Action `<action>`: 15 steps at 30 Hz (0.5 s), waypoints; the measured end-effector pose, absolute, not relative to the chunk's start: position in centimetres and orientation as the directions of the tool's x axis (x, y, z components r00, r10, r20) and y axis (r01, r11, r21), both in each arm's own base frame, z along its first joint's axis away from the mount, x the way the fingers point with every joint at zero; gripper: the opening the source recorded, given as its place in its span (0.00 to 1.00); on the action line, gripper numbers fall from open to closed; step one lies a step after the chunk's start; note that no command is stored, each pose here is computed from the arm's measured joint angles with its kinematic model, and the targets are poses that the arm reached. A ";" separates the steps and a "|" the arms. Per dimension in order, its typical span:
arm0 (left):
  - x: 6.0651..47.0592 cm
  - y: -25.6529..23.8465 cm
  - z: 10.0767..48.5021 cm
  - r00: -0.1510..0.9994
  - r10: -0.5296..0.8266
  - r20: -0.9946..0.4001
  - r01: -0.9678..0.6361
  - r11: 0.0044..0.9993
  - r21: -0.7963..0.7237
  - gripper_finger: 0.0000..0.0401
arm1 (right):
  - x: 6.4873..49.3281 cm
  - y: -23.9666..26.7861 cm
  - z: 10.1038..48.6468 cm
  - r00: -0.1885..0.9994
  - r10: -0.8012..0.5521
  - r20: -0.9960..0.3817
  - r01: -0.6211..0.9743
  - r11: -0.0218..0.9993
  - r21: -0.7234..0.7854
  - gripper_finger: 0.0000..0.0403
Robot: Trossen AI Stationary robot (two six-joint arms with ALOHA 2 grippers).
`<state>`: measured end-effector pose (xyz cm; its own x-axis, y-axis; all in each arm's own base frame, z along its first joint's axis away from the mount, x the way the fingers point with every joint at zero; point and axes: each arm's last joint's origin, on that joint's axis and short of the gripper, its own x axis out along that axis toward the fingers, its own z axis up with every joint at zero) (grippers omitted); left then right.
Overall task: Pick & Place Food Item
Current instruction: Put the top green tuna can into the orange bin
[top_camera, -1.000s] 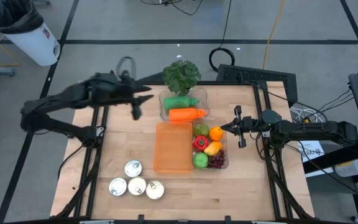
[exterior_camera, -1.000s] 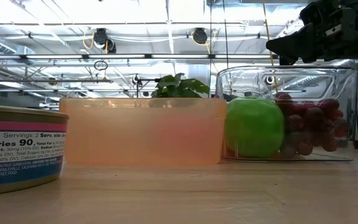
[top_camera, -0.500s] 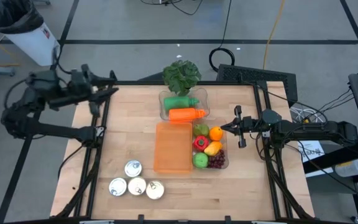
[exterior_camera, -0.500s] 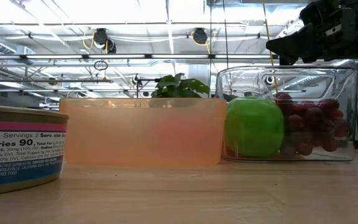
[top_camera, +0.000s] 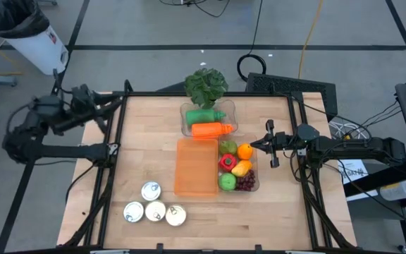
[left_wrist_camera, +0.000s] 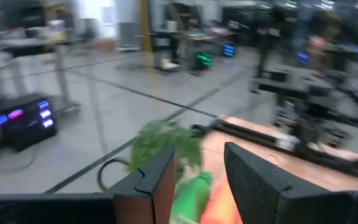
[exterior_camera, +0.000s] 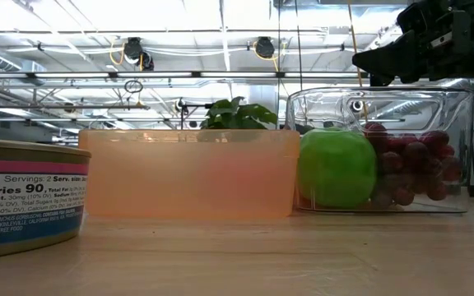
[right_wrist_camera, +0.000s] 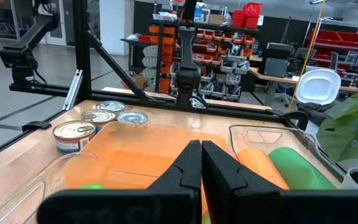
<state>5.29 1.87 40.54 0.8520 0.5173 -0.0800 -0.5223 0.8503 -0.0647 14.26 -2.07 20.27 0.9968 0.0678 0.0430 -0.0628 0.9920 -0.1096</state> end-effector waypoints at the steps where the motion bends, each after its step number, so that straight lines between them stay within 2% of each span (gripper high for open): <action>1: 5.4 2.0 39.7 0.837 0.542 -0.079 -0.547 0.834 -0.078 0.37 | 14.3 -2.1 20.3 0.997 0.068 0.043 -0.063 0.992 -0.109 0.00; 6: 5.6 2.0 35.5 0.837 0.542 -0.079 -0.546 0.836 -0.053 0.40 | 14.3 -2.1 20.3 0.997 0.068 0.043 -0.063 0.992 -0.110 0.00; 11: 5.9 2.0 32.4 0.850 0.526 -0.006 -0.524 0.846 -0.093 0.44 | 14.3 -2.1 20.3 0.997 0.068 0.043 -0.063 0.992 -0.109 0.00; 15: 7.2 2.1 28.6 0.858 0.514 -0.001 -0.508 0.848 -0.152 0.46 | 14.3 -2.1 20.3 0.997 0.068 0.043 -0.063 0.992 -0.109 0.00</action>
